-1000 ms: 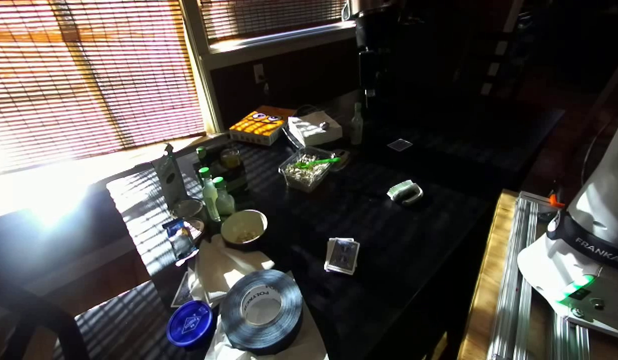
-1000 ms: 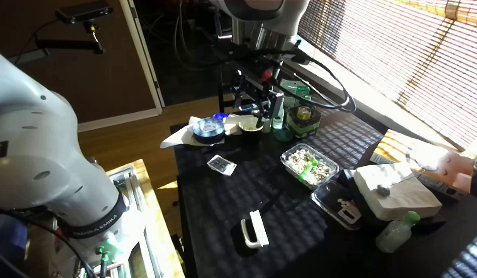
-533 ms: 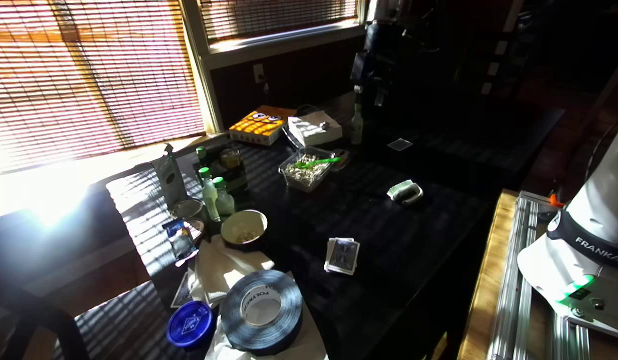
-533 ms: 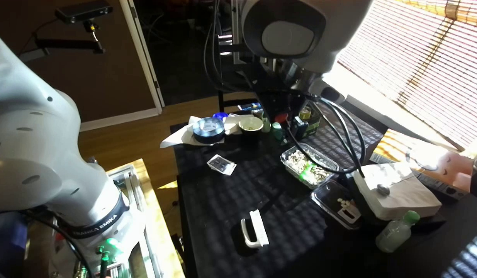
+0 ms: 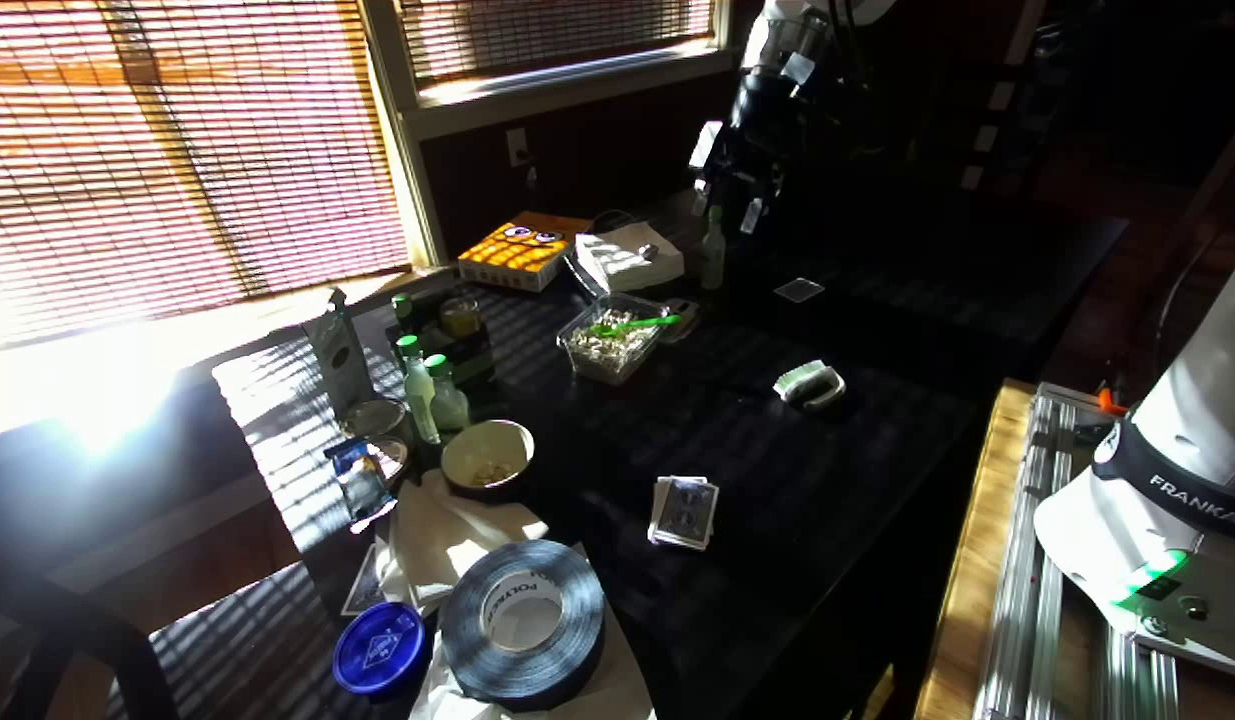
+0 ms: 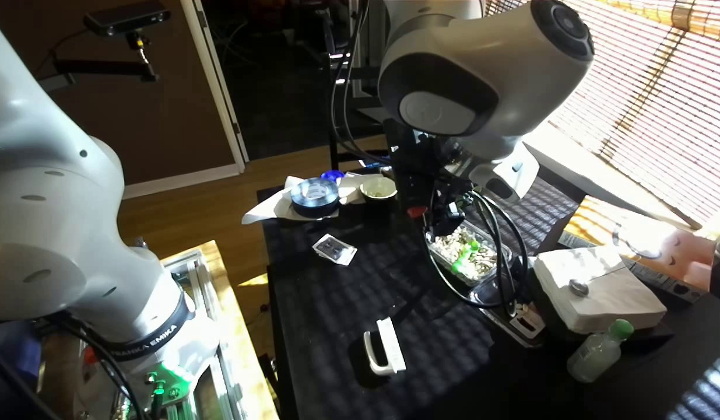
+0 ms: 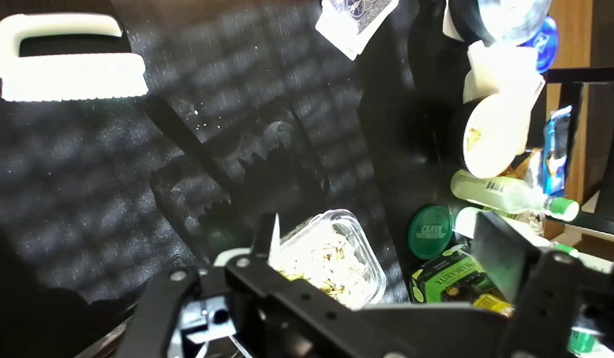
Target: Use the green spoon to put some of the contents of the clear lunchbox into the bowl on the left
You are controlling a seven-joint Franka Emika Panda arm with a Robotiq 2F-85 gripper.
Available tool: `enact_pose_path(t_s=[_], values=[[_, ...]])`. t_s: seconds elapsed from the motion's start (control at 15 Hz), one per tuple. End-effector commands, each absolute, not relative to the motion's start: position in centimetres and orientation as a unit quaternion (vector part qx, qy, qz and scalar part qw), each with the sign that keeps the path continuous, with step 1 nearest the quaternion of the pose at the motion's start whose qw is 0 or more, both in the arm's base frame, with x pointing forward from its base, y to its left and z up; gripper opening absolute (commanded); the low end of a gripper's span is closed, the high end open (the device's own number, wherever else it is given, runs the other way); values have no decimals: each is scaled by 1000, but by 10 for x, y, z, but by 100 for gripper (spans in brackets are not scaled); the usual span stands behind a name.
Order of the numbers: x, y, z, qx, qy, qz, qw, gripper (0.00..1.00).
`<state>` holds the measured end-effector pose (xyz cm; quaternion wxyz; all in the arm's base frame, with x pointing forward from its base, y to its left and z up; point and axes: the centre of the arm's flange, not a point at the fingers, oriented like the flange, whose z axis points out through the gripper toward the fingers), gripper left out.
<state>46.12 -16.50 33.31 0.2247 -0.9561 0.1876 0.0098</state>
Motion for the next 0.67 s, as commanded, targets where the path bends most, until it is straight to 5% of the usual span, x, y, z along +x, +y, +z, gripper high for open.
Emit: enact_pose_path(t_s=[0.0,0.6], values=[[469,-167,326,-941,228,-47,245,100],[457,-210,269,-825,386,-165,379,100]])
